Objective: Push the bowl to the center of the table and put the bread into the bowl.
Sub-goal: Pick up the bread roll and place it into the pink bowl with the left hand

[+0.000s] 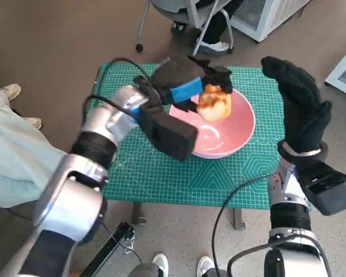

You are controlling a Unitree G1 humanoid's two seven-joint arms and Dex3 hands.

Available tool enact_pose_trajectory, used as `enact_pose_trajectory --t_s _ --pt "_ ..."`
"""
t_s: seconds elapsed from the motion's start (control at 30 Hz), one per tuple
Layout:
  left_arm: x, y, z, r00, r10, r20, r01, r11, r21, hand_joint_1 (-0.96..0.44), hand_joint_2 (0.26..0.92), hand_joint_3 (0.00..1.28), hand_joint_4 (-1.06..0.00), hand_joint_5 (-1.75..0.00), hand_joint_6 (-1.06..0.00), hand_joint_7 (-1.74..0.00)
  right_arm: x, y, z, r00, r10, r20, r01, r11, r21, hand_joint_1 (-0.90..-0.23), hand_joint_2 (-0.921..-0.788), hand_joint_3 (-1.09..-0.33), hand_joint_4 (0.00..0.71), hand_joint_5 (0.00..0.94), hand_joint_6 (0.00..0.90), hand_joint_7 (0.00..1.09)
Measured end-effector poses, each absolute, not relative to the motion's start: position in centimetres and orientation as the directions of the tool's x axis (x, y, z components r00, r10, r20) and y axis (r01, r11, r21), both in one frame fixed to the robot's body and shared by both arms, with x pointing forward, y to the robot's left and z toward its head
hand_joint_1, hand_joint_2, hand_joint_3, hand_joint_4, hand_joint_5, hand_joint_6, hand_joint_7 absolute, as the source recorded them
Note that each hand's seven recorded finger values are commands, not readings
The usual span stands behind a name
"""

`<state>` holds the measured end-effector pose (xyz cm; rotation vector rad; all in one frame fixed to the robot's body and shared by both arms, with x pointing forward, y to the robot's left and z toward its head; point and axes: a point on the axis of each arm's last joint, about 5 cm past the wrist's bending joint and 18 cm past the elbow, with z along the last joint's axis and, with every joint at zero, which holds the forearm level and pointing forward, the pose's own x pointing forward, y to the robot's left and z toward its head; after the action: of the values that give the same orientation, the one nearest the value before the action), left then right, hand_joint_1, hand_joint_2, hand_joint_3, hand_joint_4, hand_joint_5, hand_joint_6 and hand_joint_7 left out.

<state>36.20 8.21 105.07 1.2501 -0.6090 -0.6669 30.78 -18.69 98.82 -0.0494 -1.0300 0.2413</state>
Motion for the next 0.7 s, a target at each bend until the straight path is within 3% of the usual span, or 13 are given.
enact_pose_trajectory --t_s 0.1,0.2,0.23,0.27,0.3,0.37,0.5,0.7 --pt "36.3 8.1 104.8 0.691 -0.722 0.028 0.142 0.173 0.975 0.0 0.917 0.13 -0.58 -1.29 -0.61 -1.18 30.7 -18.8 98.8 0.489 0.215 0.846 -0.169 0.974 -0.15 -0.594 -0.921 -0.768 0.327 0.0 0.0 0.79" --pt "36.4 8.0 104.6 0.709 -0.705 -0.011 0.176 0.161 0.971 0.0 0.92 0.22 -0.48 -1.36 -0.48 -1.34 30.6 -18.8 98.8 0.486 0.21 0.848 -0.163 0.975 -0.147 -0.593 -0.921 -0.774 0.327 0.0 -0.001 0.79" --pt "36.4 8.0 104.5 0.715 -0.699 -0.033 0.195 0.155 0.968 -0.04 0.89 0.23 -0.34 -1.09 -0.35 -1.18 30.6 -18.8 98.8 0.485 0.208 0.85 -0.162 0.976 -0.147 -0.592 -0.921 -0.775 0.327 0.0 -0.001 0.79" --pt "36.4 8.0 104.4 0.719 -0.692 -0.057 0.218 0.147 0.965 -0.05 0.885 0.23 -0.32 -0.96 -0.32 -1.1 30.6 -18.8 98.9 0.483 0.207 0.851 -0.16 0.976 -0.146 -0.592 -0.921 -0.776 0.326 0.0 -0.001 0.79" --pt "36.5 8.0 104.3 0.723 -0.687 -0.081 0.238 0.137 0.962 -0.08 0.876 0.19 -0.23 -0.7 -0.21 -0.97 30.5 -18.8 98.9 0.482 0.205 0.851 -0.159 0.976 -0.145 -0.591 -0.921 -0.777 0.326 0.0 -0.001 0.79" --pt "36.5 8.1 104.1 0.724 -0.675 -0.14 0.288 0.112 0.951 -0.12 0.874 0.11 -0.14 -0.36 -0.09 -0.8 30.5 -18.9 98.9 0.482 0.203 0.853 -0.156 0.977 -0.144 -0.591 -0.921 -0.778 0.326 0.0 -0.001 0.79" --pt "36.6 8.4 104.0 0.711 -0.664 -0.233 0.375 0.077 0.924 -0.13 0.857 0.06 -0.07 -0.16 -0.02 -0.63 30.4 -19.0 98.9 0.483 0.198 0.853 -0.15 0.978 -0.142 -0.59 -0.921 -0.78 0.325 0.0 0.001 0.79" --pt "36.7 9.0 104.6 0.692 -0.676 -0.252 0.415 0.086 0.906 -0.14 0.845 0.03 -0.03 -0.07 0.0 -0.47 30.4 -19.0 98.9 0.488 0.192 0.852 -0.146 0.98 -0.136 -0.586 -0.921 -0.78 0.327 0.001 0.002 0.8"
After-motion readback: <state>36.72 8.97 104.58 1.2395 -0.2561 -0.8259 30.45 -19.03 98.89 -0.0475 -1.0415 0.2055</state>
